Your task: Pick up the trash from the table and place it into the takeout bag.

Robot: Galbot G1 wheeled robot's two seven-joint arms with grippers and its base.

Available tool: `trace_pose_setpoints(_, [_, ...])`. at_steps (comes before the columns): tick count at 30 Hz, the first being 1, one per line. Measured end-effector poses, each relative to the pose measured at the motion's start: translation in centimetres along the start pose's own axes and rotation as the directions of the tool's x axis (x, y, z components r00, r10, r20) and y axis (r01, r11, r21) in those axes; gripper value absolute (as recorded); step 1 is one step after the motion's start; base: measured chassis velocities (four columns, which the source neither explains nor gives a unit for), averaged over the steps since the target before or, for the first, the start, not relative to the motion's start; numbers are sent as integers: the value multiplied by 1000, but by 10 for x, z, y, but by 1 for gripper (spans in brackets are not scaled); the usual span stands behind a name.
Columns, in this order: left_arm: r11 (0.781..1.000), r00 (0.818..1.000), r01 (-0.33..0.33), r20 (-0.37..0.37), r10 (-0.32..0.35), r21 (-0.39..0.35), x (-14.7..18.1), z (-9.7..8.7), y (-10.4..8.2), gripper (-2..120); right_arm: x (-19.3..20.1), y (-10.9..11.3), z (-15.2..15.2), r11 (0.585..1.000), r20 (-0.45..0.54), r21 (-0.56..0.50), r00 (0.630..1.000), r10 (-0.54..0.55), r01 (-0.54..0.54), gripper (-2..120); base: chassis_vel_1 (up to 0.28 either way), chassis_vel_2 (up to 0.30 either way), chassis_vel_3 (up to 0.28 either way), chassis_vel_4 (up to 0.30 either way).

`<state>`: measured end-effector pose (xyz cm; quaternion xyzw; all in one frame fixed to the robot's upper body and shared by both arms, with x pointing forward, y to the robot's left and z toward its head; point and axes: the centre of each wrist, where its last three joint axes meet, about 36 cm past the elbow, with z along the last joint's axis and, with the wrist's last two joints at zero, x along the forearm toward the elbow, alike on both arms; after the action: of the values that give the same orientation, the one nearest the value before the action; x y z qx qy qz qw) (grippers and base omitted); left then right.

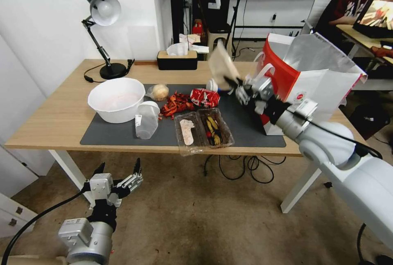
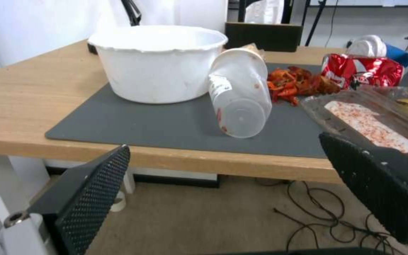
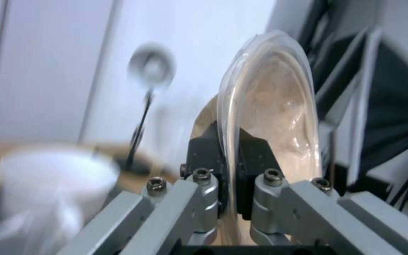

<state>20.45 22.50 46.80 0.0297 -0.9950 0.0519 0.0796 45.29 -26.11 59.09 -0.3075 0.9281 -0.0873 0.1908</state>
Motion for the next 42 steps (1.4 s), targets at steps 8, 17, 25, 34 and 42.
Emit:
trace_pose_setpoints(8, [1000, 1000, -1, 5, 1, -3, 1, -2, 1, 100, -24, -54, -56, 926, 4, 17, 926, 377, -377, 2, 0, 0, 0, 0])
trace_pose_setpoints(17, [999, 999, -30, 28, 30, 10, -1, -4, 1, 100, -17, -95, -61, 854, -133, 12, 846, 517, -520, 2, 0, 0, 0, 0])
trace_pose_setpoints(25, [989, 989, -133, 74, 128, 58, -2, -9, 1, 100, -10, -91, -45, 844, -224, -105, 839, 496, -526, 2, 0, 0, 0, 0])
trace_pose_setpoints(34, [991, 989, -128, 75, 125, 42, -5, 0, 4, 100, -6, -84, -39, 836, -239, -121, 833, 499, -535, 5, 0, 0, 0, 0])
trace_pose_setpoints(42, [991, 990, -130, 69, 126, 44, -7, 3, 3, 100, -2, -83, -41, 838, -240, -115, 834, 497, -533, 33, 0, 0, 0, 0])
